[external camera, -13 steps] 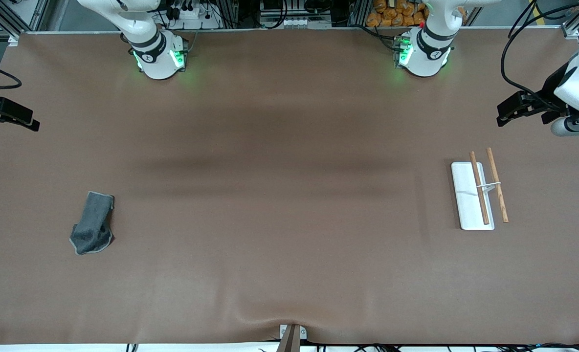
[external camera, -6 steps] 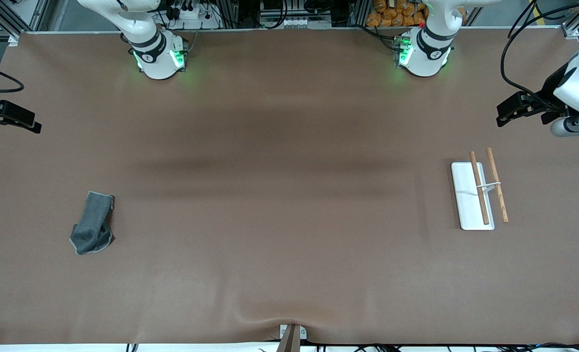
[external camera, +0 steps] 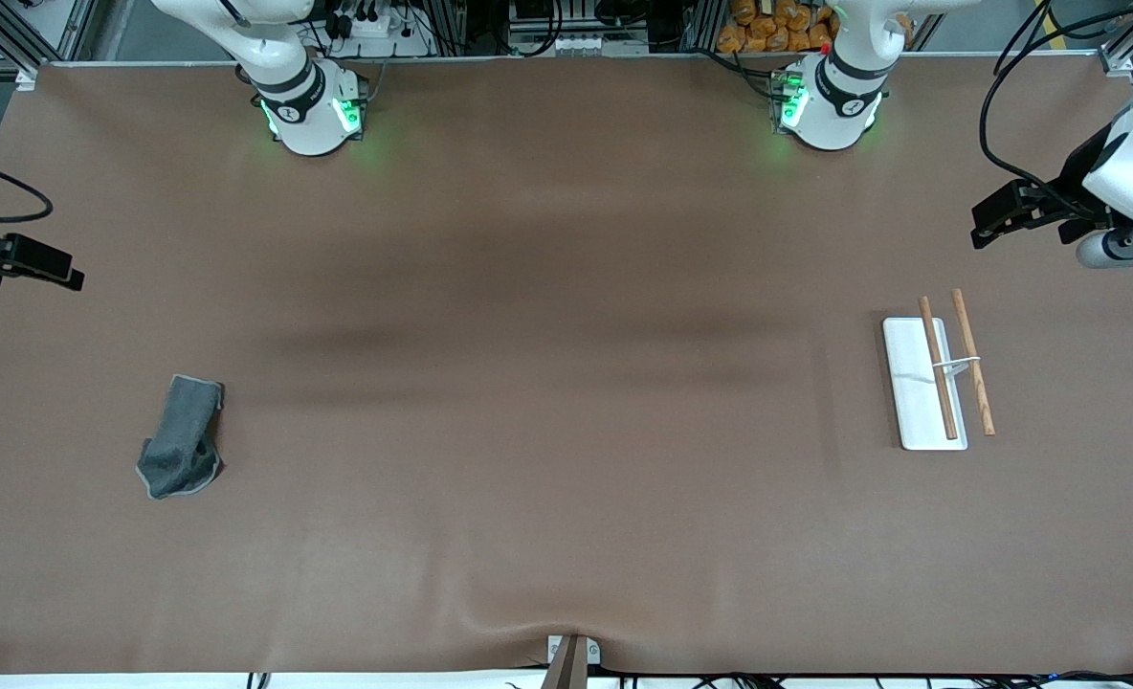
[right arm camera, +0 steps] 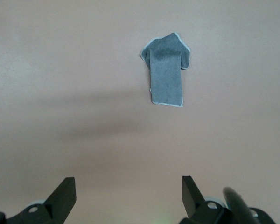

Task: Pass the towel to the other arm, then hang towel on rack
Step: 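Reach the right gripper down over the grey towel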

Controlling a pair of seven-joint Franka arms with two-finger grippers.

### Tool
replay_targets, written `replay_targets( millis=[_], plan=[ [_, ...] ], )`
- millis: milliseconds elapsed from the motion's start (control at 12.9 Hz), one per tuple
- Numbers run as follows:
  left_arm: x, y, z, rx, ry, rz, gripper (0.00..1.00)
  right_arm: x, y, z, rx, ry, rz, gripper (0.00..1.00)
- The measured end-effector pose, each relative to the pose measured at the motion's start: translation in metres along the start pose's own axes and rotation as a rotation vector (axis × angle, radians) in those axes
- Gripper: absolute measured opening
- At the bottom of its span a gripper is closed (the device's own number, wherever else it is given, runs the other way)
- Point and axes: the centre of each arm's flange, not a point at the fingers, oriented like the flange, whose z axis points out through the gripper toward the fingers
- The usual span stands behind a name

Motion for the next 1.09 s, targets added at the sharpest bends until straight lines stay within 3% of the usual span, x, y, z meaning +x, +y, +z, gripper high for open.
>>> replay_targets(
  millis=[700,1089],
  plan=[
    [0.003,0.0,0.005,0.001,-0.009,0.0,1.0,0.075,0.045,0.122,-0.029,-0.074,0.064,1.0],
    [0.003,0.0,0.005,0.0,-0.009,0.0,1.0,0.102,0.096,0.173,-0.033,-0.023,0.128,1.0]
  ],
)
